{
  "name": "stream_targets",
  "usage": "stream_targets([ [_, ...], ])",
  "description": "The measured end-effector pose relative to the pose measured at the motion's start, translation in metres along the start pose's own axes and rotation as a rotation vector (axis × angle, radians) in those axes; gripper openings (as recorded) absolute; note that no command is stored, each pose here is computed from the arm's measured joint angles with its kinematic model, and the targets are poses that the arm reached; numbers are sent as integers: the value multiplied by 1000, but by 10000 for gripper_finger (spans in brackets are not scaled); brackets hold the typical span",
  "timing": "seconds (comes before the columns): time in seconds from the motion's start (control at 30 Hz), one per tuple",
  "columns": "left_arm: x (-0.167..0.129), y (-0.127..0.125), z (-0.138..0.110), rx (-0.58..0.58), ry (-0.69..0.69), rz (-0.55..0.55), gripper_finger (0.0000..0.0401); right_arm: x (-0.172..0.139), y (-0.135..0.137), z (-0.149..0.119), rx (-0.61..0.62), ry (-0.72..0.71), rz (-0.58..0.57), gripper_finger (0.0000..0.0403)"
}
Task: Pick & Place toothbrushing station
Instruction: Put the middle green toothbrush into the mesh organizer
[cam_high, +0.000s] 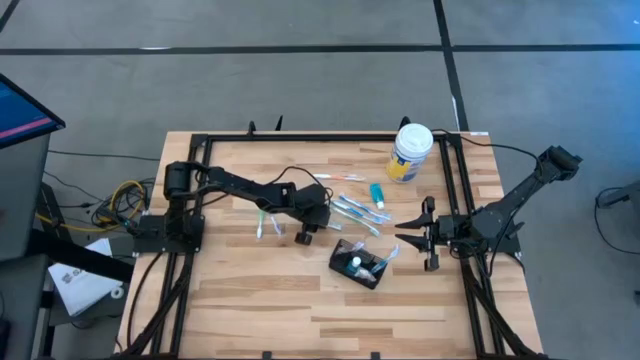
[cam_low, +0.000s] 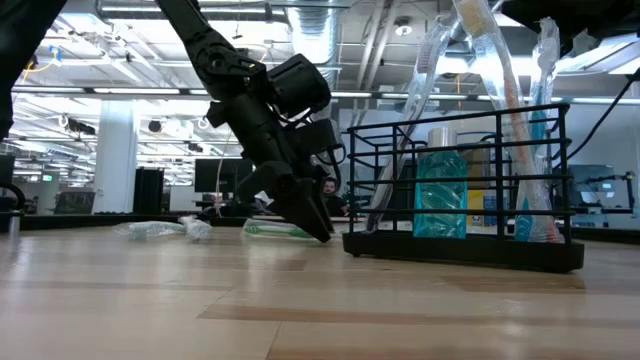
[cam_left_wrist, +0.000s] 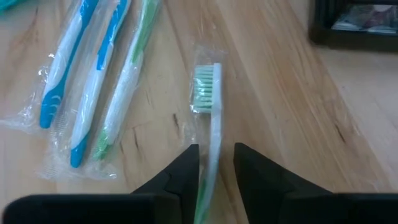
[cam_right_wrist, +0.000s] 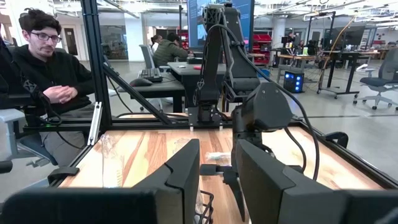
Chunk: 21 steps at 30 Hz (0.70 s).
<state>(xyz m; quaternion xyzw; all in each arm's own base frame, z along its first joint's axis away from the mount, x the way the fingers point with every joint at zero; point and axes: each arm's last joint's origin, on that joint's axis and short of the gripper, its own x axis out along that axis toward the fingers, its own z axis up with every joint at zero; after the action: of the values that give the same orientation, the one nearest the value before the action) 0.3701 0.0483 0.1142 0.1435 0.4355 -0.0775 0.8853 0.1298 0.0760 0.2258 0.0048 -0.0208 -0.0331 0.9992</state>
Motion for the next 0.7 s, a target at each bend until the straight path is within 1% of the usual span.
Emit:
stream_targets([
  [0.07,0,0,0,0,0,-2,70,0,0,0,0,0,0,98],
  [0.2,0,-1,0,-2,-1,-2,19,0,0,0,0,0,0,98],
  [0.23,0,-1,0,-7,-2,-1,12,0,0,0,0,0,0,98],
  [0.5,-5,1,1,-59,1,21,7,0,0,0,-1,1,0,98],
  [0.57,-11,2,3,-77,-1,22,8,0,0,0,-1,1,0,98],
  [0.7,-26,5,13,-114,-64,40,6,0,0,0,-1,1,0,98],
])
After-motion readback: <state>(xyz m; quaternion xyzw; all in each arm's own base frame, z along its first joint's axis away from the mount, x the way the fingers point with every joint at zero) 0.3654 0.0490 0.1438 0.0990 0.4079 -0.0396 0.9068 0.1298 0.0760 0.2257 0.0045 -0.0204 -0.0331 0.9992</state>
